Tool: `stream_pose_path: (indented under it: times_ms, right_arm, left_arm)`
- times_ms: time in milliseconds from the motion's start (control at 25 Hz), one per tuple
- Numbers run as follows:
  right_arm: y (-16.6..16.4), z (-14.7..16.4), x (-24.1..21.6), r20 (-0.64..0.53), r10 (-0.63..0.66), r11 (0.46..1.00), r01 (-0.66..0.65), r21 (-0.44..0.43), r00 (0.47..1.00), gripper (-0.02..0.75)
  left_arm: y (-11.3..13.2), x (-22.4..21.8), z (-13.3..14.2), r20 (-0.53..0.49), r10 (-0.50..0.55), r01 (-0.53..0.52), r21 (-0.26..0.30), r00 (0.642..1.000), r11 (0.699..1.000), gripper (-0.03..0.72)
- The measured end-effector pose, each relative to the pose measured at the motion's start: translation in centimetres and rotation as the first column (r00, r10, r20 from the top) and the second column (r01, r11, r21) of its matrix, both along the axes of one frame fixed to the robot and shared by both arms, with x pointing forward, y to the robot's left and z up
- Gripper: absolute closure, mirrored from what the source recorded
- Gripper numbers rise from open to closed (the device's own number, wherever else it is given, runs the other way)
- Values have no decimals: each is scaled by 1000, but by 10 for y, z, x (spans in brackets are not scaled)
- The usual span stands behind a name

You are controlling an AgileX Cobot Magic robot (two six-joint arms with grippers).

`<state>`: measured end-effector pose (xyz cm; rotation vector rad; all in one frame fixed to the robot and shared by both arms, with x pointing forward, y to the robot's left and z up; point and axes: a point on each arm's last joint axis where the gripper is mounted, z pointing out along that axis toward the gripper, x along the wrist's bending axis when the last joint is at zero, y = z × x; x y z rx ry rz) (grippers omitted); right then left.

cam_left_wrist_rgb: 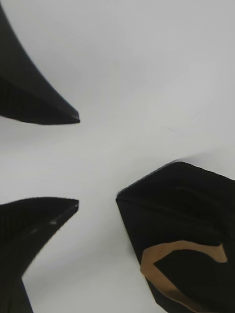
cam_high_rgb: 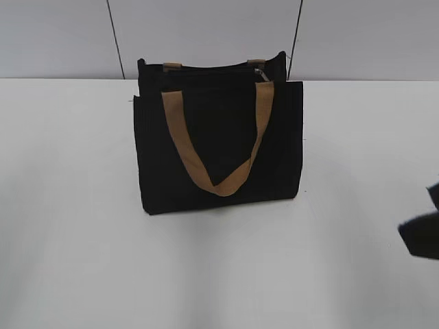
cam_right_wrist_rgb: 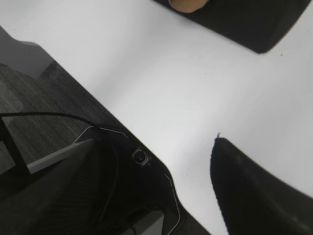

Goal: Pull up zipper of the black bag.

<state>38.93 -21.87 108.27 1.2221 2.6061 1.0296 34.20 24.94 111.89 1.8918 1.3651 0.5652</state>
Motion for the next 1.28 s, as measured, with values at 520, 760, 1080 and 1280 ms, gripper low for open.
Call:
stream_pose_path:
  times_ms: [520,760,1080,1280]
  right_arm:
    - [-59,-25,-146,246,-270,961,277,9,931,202]
    - [-78,-29,-171,403,-368,923,383,46,838,202]
    - [-78,-39,-163,411,-377,916,399,36,830,202]
    - [-77,-43,-156,435,-385,913,405,52,814,202]
  left_arm:
    - [54,-94,-34,86,-46,53,-83,995,995,325]
    - [63,-110,-52,152,-76,91,-94,985,991,325]
    - [63,-109,-56,232,-87,113,-101,969,988,325]
    - [63,-109,-56,237,-88,114,-98,968,989,325]
